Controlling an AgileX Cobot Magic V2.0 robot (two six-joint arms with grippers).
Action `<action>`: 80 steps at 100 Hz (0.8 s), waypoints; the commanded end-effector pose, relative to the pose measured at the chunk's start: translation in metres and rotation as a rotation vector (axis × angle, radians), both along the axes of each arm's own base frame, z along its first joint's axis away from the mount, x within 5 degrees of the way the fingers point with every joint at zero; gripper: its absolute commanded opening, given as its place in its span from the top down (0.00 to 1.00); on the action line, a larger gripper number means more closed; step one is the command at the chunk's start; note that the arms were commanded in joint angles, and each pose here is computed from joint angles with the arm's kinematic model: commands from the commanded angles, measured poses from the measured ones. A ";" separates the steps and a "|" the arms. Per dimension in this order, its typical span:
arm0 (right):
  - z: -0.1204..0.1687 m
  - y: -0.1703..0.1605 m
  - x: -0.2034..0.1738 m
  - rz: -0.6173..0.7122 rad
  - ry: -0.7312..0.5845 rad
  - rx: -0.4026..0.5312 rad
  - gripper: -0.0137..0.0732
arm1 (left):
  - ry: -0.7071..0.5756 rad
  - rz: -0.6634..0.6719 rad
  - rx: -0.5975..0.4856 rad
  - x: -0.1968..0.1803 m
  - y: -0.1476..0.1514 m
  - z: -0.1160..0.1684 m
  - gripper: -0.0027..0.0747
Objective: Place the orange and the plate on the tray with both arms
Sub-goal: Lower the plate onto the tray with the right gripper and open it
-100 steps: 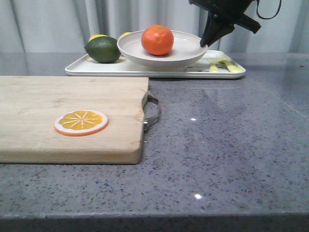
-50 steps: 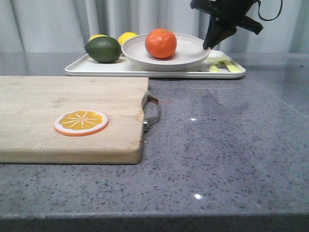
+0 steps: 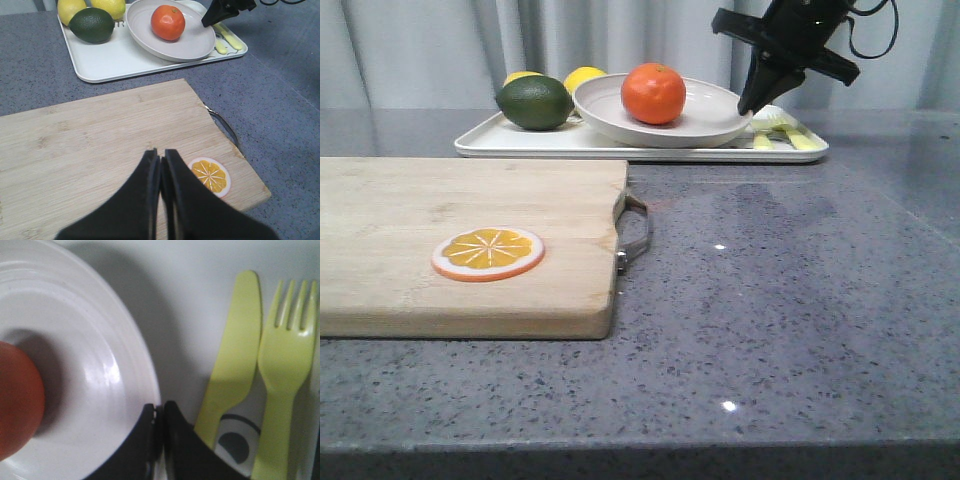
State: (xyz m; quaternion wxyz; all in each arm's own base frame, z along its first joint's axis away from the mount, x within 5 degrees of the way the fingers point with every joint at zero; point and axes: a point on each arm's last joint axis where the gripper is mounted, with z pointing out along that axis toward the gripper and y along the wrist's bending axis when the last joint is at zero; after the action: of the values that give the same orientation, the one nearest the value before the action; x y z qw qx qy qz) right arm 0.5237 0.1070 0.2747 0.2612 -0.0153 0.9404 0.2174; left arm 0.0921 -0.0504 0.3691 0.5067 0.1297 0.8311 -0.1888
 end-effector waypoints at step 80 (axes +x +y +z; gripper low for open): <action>0.070 -0.003 -0.013 -0.011 -0.209 0.056 0.57 | -0.082 0.009 -0.053 0.001 0.000 0.014 0.99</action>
State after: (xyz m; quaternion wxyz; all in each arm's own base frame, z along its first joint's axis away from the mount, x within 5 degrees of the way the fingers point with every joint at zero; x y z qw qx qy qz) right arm 0.5252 0.1069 0.2846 0.2854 -0.0152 0.9326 0.2205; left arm 0.0921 -0.0504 0.3691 0.5067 0.1297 0.8311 -0.1888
